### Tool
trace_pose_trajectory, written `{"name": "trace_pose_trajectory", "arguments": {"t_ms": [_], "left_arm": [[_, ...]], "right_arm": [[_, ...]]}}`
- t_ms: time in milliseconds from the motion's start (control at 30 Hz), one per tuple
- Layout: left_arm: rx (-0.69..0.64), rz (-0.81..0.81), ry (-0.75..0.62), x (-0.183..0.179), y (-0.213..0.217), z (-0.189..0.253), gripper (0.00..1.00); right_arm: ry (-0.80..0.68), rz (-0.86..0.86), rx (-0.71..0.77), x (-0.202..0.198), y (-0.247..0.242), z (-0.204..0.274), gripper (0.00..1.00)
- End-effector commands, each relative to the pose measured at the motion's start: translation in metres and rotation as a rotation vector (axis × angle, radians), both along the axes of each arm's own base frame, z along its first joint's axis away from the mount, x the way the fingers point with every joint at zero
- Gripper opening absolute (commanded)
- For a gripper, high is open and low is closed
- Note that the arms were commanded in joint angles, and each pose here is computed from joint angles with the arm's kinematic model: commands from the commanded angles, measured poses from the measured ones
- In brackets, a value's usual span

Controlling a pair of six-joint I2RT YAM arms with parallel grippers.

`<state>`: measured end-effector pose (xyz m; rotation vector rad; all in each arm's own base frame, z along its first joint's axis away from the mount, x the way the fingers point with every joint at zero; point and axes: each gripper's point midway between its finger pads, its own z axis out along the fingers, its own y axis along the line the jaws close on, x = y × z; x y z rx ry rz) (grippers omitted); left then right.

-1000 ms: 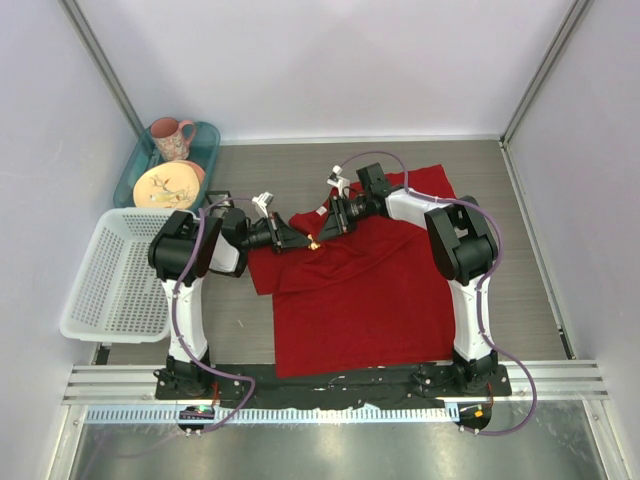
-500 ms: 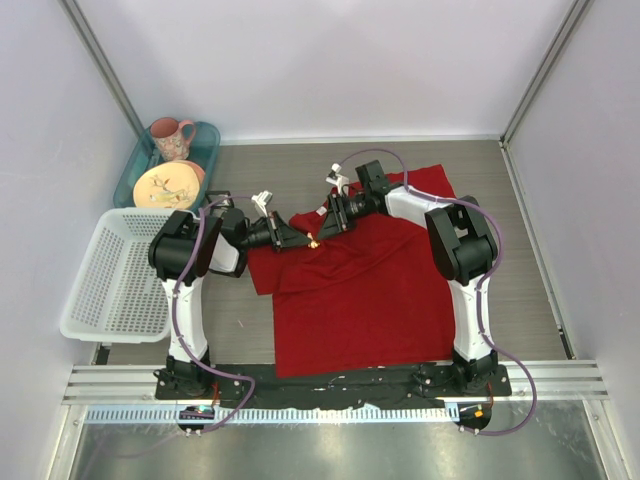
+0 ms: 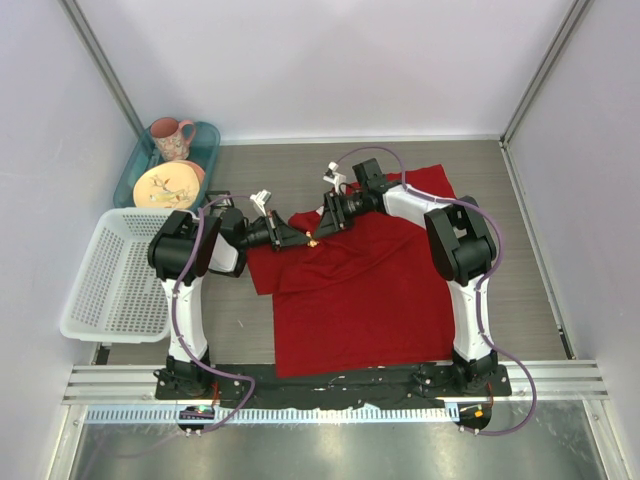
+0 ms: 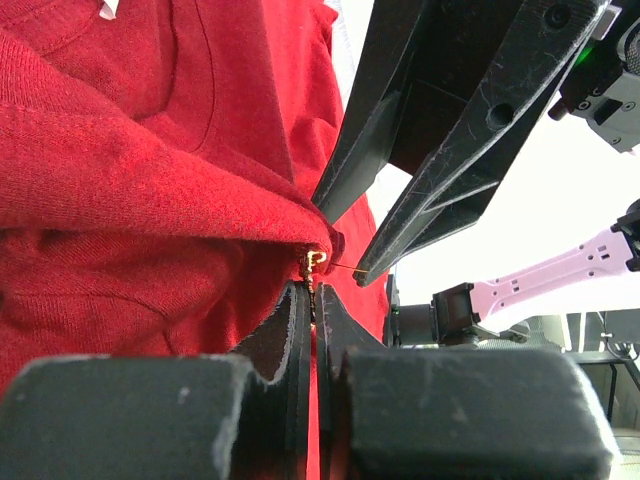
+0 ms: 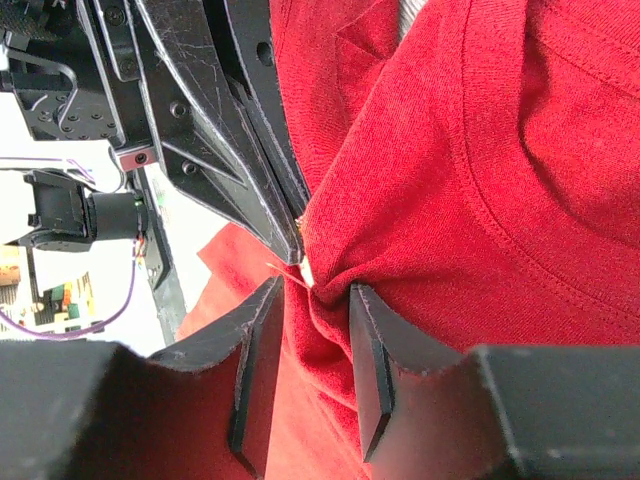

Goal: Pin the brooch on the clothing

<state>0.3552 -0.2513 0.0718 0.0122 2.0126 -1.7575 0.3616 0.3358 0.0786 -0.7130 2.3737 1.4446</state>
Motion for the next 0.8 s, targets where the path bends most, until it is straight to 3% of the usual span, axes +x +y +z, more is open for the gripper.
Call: {"name": "trace_pose_trajectory", "arguments": {"t_ms": [0, 400, 767], "left_arm": [[-0.036, -0.049, -0.122, -0.003, -0.007, 0.023, 0.02], [-0.052, -0.064, -0.130, -0.005, -0.008, 0.028, 0.02], [-0.054, -0.073, -0.152, -0.007, -0.010, 0.033, 0.02]], "right_arm": [[-0.100, 0.057, 0.022, 0.002, 0.012, 0.012, 0.38], [-0.113, 0.030, -0.006, 0.012, 0.017, 0.004, 0.29], [-0.148, -0.019, -0.080, 0.020, 0.021, -0.003, 0.31]]}}
